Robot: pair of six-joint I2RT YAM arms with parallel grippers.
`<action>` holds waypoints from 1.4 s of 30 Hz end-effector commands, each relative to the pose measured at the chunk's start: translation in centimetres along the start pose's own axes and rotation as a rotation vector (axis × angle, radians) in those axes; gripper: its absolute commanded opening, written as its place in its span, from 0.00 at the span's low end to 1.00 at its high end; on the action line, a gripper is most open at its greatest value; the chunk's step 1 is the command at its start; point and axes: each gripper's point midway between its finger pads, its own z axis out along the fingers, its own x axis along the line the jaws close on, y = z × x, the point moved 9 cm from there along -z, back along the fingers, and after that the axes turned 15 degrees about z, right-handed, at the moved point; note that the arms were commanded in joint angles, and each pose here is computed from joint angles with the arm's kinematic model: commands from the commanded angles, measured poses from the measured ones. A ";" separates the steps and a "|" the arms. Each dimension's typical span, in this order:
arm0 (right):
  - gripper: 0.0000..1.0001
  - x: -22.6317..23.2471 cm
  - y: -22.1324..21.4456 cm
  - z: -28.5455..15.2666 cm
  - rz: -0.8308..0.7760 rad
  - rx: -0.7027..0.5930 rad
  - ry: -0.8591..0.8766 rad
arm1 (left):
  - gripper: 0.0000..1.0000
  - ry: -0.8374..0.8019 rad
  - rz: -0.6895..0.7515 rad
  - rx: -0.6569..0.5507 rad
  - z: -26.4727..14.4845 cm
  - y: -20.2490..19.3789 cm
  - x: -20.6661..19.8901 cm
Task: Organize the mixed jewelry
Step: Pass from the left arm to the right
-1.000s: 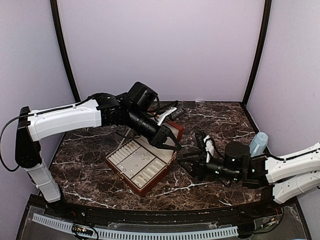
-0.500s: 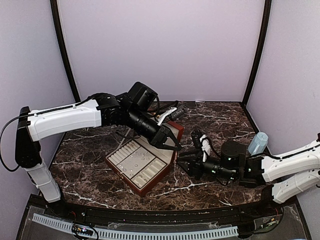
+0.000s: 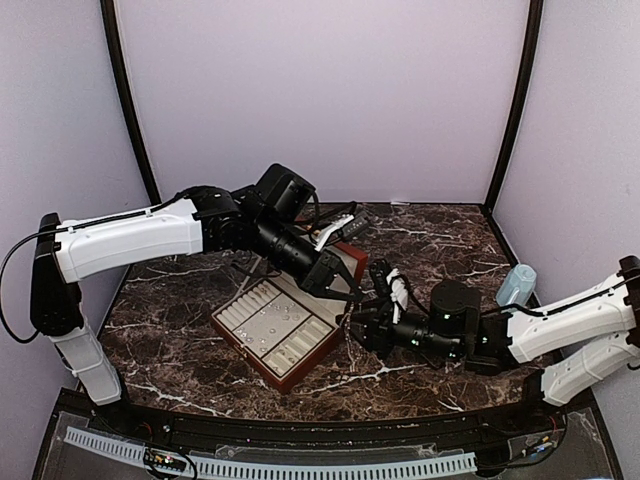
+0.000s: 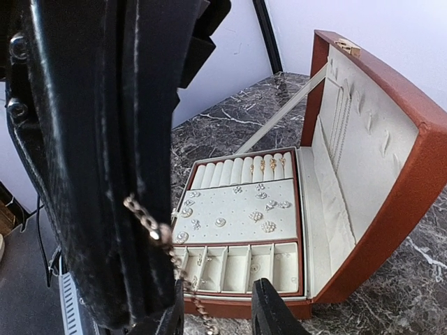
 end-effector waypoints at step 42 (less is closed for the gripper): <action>0.00 -0.8 3.3 3.8 0.111 0.069 -0.078 | 0.00 0.465 0.256 -0.001 -4.8 -3.0 0.5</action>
